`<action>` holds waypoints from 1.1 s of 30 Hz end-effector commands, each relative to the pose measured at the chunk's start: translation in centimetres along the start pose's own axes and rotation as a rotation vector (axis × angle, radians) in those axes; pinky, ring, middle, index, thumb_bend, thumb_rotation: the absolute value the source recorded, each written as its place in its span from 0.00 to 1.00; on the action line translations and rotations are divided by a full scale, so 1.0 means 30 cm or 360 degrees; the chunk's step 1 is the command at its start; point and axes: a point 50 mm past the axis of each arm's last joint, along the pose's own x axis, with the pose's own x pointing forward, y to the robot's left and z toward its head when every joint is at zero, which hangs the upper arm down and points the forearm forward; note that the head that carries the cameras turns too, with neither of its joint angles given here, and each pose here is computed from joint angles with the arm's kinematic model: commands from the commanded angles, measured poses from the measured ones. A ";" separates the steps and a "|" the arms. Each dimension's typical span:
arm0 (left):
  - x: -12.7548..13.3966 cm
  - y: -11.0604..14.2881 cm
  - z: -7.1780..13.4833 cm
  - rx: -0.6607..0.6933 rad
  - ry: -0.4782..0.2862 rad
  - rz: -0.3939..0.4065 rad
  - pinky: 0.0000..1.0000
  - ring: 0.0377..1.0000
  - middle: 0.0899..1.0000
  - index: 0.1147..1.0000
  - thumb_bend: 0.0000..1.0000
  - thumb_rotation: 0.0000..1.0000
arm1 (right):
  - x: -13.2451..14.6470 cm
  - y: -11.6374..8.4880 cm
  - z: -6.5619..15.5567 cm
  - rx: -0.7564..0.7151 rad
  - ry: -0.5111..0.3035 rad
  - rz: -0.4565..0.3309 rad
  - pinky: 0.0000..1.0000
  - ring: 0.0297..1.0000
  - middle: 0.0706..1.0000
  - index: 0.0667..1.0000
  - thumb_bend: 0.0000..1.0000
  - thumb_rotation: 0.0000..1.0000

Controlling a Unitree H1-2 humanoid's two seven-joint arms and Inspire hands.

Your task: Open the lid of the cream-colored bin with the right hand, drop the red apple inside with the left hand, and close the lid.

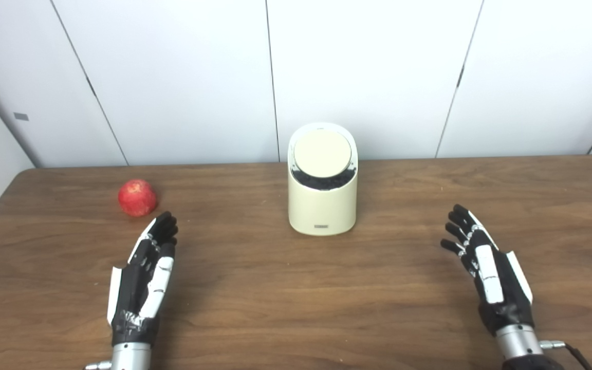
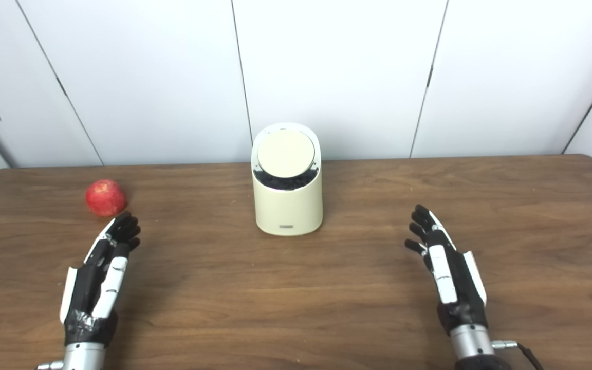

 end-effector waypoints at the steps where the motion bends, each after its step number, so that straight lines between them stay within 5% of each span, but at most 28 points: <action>1: -0.092 -0.011 -0.084 -0.0017 0.0197 0.0010 0.89 0.89 0.88 0.89 0.47 0.66 | 0.021 -0.003 0.045 -0.0006 -0.0113 0.0013 0.82 0.90 0.91 0.90 0.62 0.98; 23: -0.085 -0.011 -0.100 -0.0026 0.0206 0.0013 0.89 0.89 0.88 0.89 0.48 0.65 | 0.033 0.000 0.042 -0.0016 -0.0092 0.0036 0.81 0.91 0.92 0.92 0.62 0.94; 29: -0.083 -0.015 -0.099 -0.0028 0.0210 0.0011 0.89 0.88 0.87 0.89 0.48 0.65 | 0.034 0.008 0.053 -0.0020 -0.0105 0.0044 0.79 0.90 0.92 0.93 0.57 0.89; 33: -0.081 -0.015 -0.098 -0.0038 0.0210 0.0017 0.88 0.88 0.87 0.89 0.48 0.64 | 0.043 0.014 0.065 -0.0041 -0.0109 0.0038 0.81 0.89 0.91 0.92 0.63 0.75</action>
